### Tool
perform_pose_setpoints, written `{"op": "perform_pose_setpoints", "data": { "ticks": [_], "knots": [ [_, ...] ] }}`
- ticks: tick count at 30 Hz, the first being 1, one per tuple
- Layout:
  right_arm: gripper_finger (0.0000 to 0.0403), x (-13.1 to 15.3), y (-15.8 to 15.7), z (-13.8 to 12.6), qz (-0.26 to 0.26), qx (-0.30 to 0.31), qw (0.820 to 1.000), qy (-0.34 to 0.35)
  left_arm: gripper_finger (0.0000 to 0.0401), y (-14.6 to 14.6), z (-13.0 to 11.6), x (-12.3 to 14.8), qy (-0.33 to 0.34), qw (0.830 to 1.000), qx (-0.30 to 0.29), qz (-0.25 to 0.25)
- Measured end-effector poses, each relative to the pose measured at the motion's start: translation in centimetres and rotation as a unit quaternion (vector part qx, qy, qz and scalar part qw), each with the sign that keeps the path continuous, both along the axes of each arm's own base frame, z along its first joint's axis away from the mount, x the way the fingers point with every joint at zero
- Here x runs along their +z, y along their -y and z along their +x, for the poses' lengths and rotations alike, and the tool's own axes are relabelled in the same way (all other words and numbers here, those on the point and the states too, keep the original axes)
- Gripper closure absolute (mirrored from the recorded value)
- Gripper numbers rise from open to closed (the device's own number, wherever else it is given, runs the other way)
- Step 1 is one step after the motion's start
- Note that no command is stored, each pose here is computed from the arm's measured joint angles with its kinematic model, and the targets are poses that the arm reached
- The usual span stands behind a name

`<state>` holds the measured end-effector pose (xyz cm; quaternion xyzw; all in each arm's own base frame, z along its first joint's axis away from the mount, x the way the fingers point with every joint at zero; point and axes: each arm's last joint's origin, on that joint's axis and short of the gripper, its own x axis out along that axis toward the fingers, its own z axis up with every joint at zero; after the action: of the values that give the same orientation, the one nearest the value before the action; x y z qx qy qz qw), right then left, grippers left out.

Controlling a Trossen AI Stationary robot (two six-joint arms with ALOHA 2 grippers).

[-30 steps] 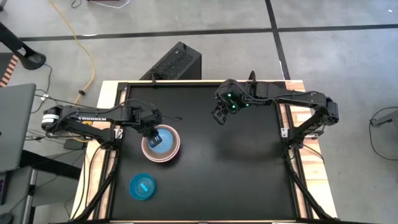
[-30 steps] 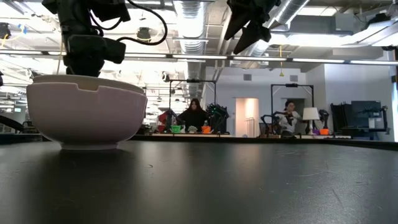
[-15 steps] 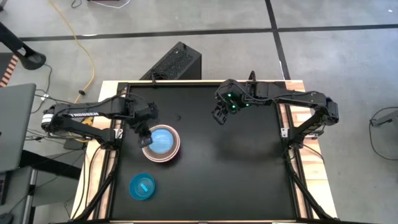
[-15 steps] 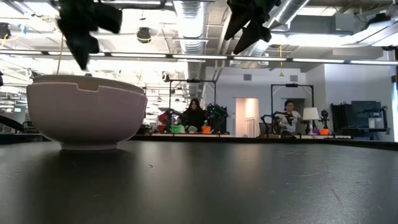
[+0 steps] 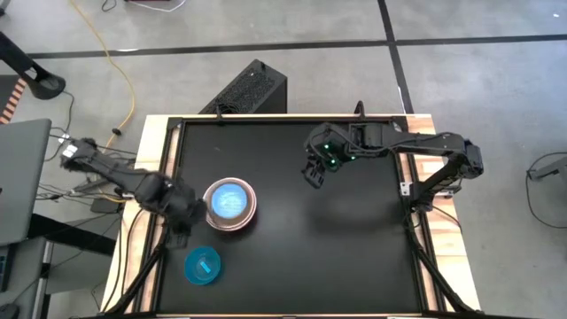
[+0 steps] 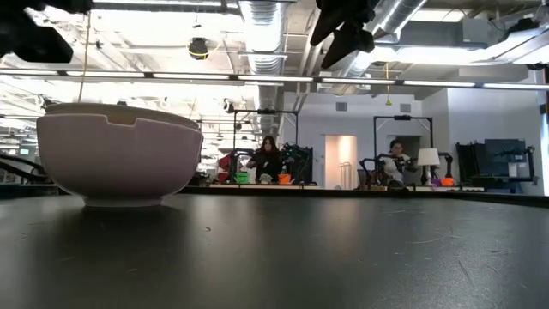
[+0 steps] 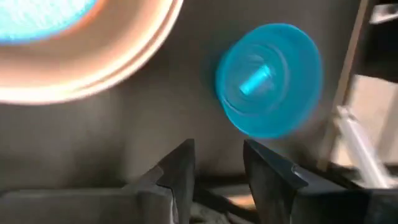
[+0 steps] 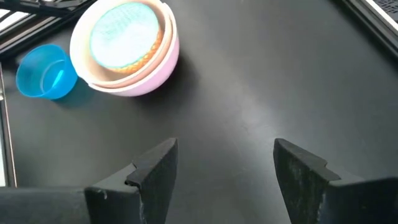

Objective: Nest bowls inside each other
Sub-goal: Stack the blue bowl on top of the blue patterned bowl

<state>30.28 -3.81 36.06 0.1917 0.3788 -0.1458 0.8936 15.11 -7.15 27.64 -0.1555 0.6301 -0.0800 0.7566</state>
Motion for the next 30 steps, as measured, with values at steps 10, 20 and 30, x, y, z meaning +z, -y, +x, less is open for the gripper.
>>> {"op": "perform_pose_setpoints", "data": {
  "ticks": [10,20,30],
  "knots": [
    [0.0145,0.0,0.3,-0.1,-0.007,0.002,1.0,-0.004,0.0277,4.4,-1.4,-5.9,0.054,0.998,-0.011,-0.024],
    [0.0145,-0.1,0.4,-0.1,-0.014,0.009,1.0,-0.008,0.0279,5.0,-2.2,-8.7,0.065,0.996,0.061,-0.028],
    [0.0145,-0.1,0.5,-0.1,-0.014,0.007,1.0,-0.008,0.0305,6.1,-1.8,-11.3,0.047,0.997,0.064,0.003]
  ]
}}
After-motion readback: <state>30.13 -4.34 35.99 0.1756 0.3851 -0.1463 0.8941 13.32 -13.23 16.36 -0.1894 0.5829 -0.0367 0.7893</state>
